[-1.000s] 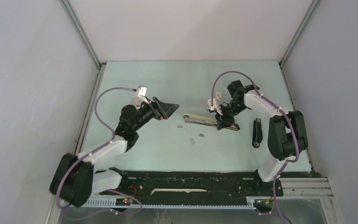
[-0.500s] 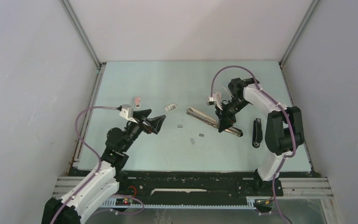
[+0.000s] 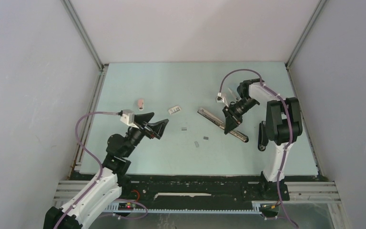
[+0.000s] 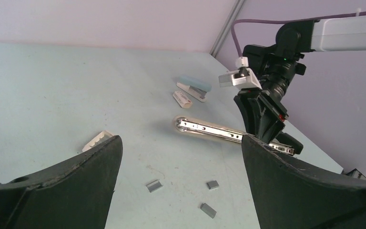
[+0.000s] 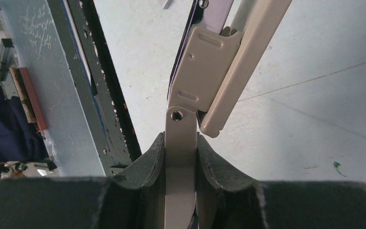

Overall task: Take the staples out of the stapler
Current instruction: Adjust the stapler at the center of the board.

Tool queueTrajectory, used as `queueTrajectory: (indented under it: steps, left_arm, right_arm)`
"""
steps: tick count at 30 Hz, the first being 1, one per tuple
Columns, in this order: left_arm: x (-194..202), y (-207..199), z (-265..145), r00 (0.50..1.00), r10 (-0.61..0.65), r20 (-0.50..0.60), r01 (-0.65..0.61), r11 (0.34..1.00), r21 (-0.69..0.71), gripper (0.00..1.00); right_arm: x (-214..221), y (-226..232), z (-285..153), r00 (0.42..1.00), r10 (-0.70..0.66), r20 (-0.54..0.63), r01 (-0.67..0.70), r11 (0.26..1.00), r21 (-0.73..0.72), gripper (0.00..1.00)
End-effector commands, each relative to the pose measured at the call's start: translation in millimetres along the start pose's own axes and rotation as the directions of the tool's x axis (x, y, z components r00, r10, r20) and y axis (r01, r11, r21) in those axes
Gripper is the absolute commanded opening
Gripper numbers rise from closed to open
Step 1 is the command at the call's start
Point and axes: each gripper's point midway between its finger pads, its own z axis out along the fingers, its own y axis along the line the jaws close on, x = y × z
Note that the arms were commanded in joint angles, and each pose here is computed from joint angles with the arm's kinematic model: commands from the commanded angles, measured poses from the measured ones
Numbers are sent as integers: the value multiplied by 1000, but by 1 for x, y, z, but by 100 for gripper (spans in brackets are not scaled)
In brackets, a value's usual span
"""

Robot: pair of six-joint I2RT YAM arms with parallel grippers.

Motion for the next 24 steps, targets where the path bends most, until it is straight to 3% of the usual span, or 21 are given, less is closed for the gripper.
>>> queueTrajectory:
  steps: [1, 24]
  left_arm:
    - [0, -2, 1, 1000, 22, 5, -22, 999, 23, 100]
    - [1, -5, 1, 1000, 6, -3, -6, 999, 38, 100]
  right_arm:
    - [-19, 2, -8, 995, 72, 64, -69, 997, -45, 0]
    - [-62, -27, -18, 967, 173, 188, -155, 982, -108, 0]
